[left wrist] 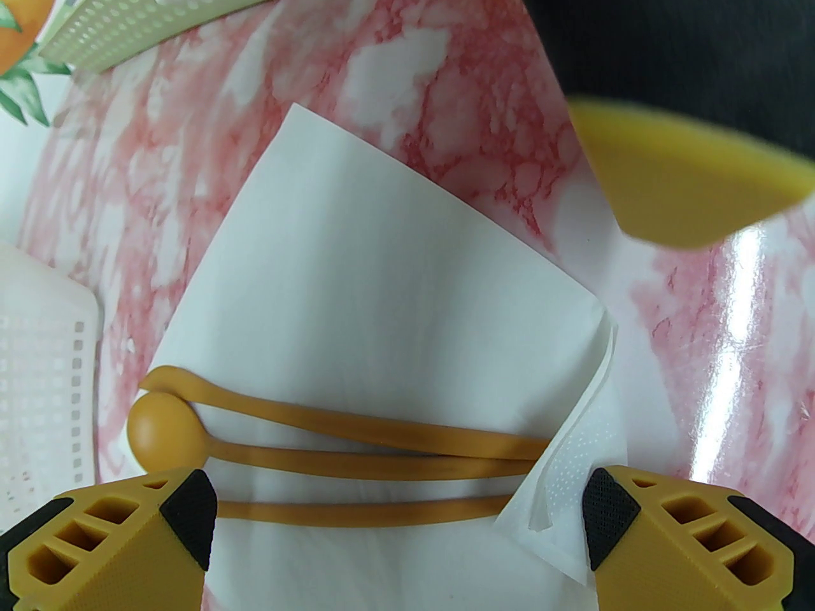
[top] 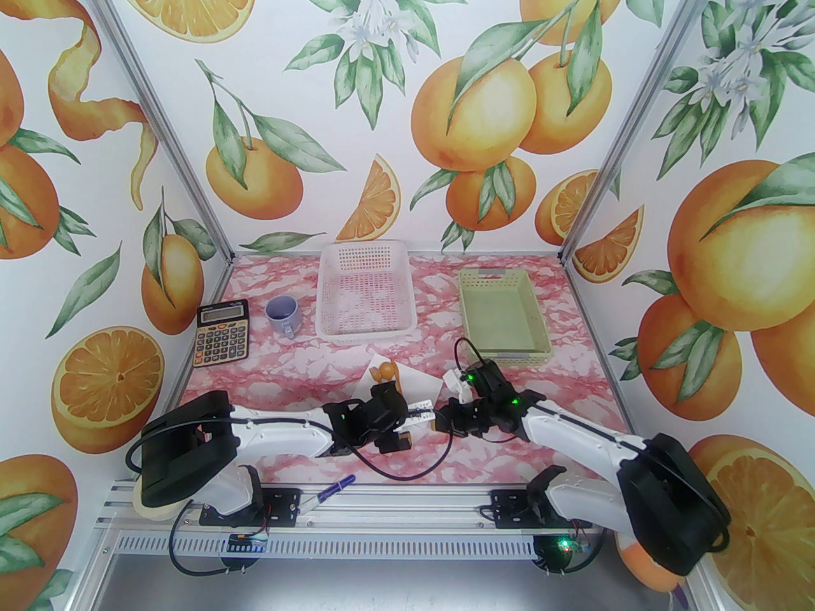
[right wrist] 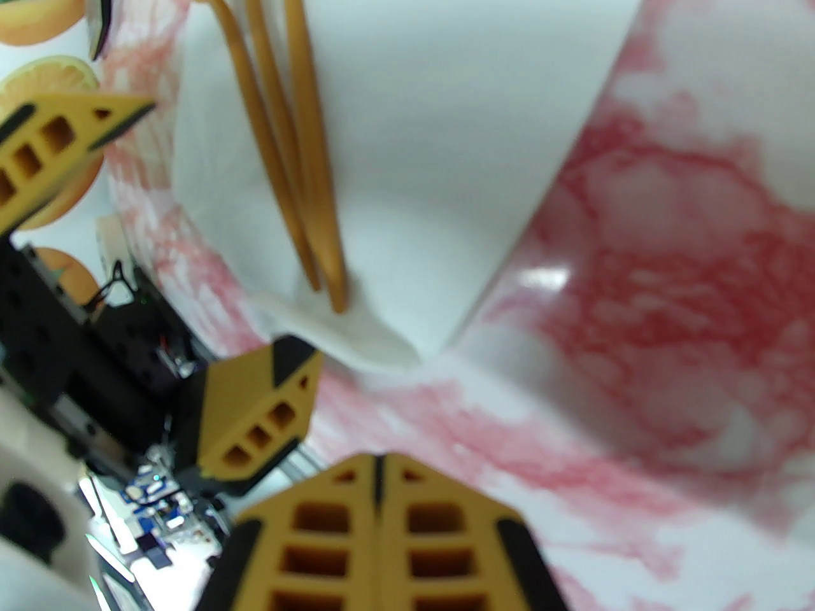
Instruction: Place the utensils on the paper napkin and roll it up
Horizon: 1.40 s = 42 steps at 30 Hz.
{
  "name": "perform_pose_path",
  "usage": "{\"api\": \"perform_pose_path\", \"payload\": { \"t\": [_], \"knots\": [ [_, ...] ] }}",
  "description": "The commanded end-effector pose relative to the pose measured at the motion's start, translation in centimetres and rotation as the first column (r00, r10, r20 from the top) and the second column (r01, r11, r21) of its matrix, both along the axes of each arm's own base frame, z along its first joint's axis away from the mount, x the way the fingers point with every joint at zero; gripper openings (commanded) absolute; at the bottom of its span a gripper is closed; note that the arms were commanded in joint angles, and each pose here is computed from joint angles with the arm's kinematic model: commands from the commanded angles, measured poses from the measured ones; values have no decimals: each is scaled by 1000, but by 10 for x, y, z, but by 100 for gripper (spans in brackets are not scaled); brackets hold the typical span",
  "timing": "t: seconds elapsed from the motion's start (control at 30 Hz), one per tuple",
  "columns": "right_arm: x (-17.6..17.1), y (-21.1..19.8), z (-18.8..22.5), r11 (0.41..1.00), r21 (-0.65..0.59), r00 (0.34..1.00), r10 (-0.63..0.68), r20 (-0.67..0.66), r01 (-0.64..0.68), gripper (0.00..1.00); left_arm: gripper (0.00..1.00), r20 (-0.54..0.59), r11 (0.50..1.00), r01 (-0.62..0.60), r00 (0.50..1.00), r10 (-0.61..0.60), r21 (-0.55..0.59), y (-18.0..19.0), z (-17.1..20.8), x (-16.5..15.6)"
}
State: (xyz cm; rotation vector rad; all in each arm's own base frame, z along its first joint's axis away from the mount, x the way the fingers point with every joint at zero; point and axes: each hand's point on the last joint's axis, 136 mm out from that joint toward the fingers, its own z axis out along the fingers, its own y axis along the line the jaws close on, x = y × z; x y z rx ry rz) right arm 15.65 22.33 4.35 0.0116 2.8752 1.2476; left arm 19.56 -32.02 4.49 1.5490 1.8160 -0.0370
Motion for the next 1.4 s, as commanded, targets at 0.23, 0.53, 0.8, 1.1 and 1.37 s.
{"api": "perform_pose_path", "payload": {
  "t": [0.23, 0.53, 0.8, 1.1, 1.37],
  "knots": [
    [0, 19, -4, 999, 53, 1000, 11, 5, -11, 0, 100, 9, 998, -44, 999, 45, -45, 5, 4, 9],
    [5, 29, -9, 998, 58, 1000, 10, 9, -10, 0, 100, 10, 998, -42, 999, 43, -53, 4, 6, 9],
    [11, 29, -14, 999, 44, 1000, -6, 16, 5, 0, 100, -1, 996, -34, 999, 34, -82, 1, 12, 7],
    [14, 30, -18, 999, 32, 1000, -12, 19, 11, 0, 100, -88, 971, -91, 993, 73, -222, 8, 46, -1],
    [16, 31, -16, 999, 31, 1000, -15, 26, 14, 0, 97, -335, 913, -199, 939, 74, -356, 30, 57, -16]
  ]
}}
